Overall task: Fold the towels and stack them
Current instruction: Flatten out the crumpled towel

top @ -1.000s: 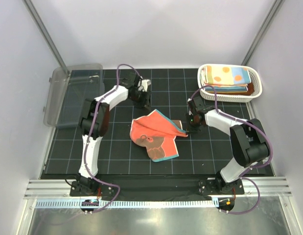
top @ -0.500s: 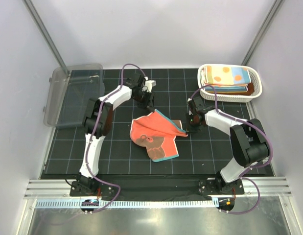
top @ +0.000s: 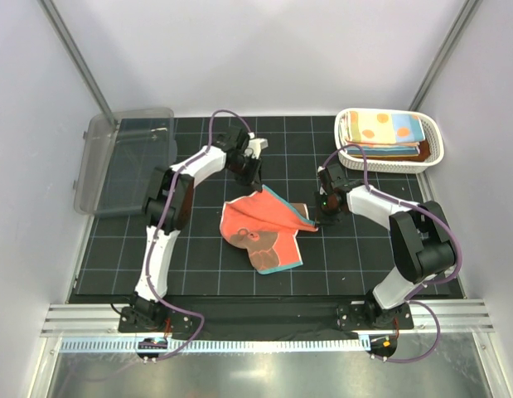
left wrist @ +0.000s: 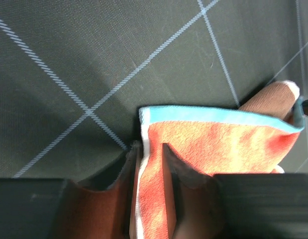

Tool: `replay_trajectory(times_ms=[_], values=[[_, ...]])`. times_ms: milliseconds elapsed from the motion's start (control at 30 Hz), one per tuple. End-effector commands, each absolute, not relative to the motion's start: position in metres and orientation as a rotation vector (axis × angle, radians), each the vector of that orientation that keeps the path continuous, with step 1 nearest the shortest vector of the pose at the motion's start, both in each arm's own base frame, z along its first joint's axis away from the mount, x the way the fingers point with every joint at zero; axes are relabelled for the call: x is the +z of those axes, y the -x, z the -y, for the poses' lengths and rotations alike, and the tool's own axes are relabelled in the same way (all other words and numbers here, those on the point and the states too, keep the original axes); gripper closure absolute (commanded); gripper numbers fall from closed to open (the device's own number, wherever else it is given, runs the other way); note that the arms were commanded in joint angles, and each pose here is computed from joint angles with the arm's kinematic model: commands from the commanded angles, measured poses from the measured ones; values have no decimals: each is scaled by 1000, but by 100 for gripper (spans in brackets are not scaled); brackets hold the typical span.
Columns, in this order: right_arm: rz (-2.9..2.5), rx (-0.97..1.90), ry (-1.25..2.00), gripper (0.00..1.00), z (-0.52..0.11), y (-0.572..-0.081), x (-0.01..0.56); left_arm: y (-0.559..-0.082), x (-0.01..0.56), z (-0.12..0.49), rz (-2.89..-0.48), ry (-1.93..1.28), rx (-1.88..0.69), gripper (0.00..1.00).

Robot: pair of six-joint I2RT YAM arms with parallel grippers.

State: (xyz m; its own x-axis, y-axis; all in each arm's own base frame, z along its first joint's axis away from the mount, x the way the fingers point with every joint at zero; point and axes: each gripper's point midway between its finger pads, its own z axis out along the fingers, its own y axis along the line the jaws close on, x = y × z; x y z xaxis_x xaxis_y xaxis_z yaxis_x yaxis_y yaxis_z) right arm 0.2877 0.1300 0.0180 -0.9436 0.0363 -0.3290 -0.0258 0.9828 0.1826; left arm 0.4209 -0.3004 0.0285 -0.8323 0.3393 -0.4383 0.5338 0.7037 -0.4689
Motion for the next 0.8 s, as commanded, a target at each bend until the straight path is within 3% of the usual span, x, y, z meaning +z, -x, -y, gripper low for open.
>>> replay_trajectory(times_ms=[0,100,367,500,600,767], values=[[-2737,254,1,99,-130,-297,27,-416,17,310,-2625,-667,-908,81],[-2729,257,-14,99,-132,-301,33,-423,33,318,-2596,-612,-955,100],[-2417,278,-61,99,-135,-319,149,-406,144,315,-2457,-396,-1024,100],[-2259,439,-30,99,-140,-283,203,-333,240,300,-2247,-421,-1065,100],[-2087,653,0,99,-147,-242,257,-269,258,301,-2203,-458,-1103,100],[-1659,977,86,99,-146,-162,374,-171,364,270,-1848,-348,-1263,100]])
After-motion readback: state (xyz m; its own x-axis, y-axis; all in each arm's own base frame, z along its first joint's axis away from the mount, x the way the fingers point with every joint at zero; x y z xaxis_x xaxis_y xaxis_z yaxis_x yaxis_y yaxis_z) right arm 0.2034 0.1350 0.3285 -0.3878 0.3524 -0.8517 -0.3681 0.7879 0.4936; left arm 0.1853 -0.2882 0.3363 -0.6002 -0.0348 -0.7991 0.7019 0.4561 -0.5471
